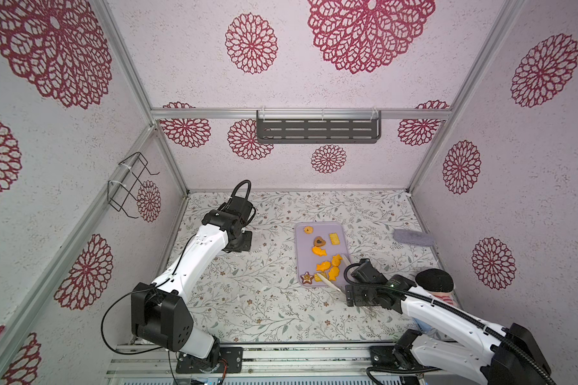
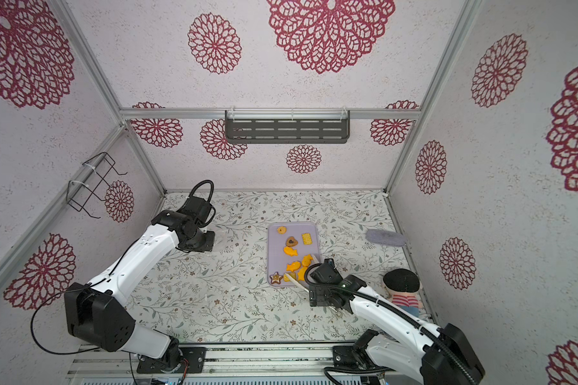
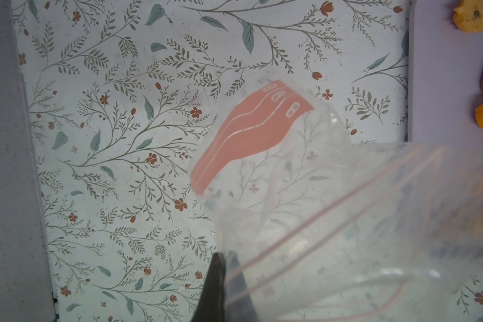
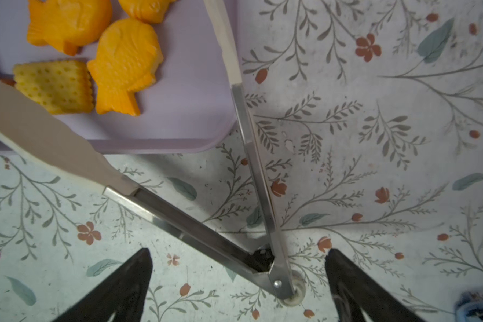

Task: Put the cookies into a resealable bag to prevent moisture
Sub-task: Pick up the clamp from the tray.

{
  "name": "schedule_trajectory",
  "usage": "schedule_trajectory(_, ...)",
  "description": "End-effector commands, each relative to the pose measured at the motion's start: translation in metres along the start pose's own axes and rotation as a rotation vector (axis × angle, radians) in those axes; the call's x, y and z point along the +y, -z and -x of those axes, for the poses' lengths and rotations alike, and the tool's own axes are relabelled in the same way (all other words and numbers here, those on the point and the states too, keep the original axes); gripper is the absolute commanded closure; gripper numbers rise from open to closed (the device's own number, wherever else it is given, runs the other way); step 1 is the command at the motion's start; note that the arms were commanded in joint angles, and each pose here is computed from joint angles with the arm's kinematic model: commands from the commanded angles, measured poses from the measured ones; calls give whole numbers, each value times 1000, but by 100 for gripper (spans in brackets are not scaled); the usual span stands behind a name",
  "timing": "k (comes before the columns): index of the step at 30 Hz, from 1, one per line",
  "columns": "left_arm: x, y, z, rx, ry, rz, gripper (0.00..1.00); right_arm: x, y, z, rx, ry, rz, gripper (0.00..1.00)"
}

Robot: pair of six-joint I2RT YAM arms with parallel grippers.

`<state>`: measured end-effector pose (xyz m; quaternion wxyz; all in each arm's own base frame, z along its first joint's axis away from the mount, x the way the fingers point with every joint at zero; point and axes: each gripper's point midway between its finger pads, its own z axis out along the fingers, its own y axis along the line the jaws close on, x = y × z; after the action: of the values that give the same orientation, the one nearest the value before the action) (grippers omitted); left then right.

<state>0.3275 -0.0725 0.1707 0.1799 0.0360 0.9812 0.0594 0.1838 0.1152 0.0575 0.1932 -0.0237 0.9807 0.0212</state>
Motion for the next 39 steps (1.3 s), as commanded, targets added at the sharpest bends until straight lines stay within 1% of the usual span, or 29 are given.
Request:
schedule_trajectory(1, 5, 4, -1, -18, -13, 11, 100, 8, -8, 4, -16, -14, 30, 1)
schedule_trajectory(7, 5, 5, -3, -16, -9, 11, 100, 15, -25, 14, -26, 47, 11, 1)
schedule_trajectory(14, 8, 8, -3, -21, -1, 20, 100, 30, -40, 17, -26, 81, 65, 2)
schedule_trajectory(17, 9, 8, -4, -15, -2, 27, 100, 36, -42, 17, -16, 101, 84, 5)
schedule_trajectory(20, 10, 8, -5, -13, -1, 31, 100, 41, -39, 15, -7, 115, 114, 14)
schedule_trajectory(26, 10, 9, -2, -18, 1, 32, 100, 55, -24, 19, -56, 141, 155, 16)
schedule_trajectory(29, 10, 8, -2, -17, 1, 31, 100, 56, -30, 20, -72, 150, 134, 16)
schedule_trajectory(34, 10, 9, -3, -18, 2, 30, 100, 51, -40, 26, -76, 170, 70, 13)
schedule_trajectory(36, 10, 9, -3, -20, 2, 29, 100, 56, -42, 28, -82, 173, 84, 13)
schedule_trajectory(39, 10, 8, -3, -17, 3, 29, 100, 58, -45, 28, -77, 176, 88, 17)
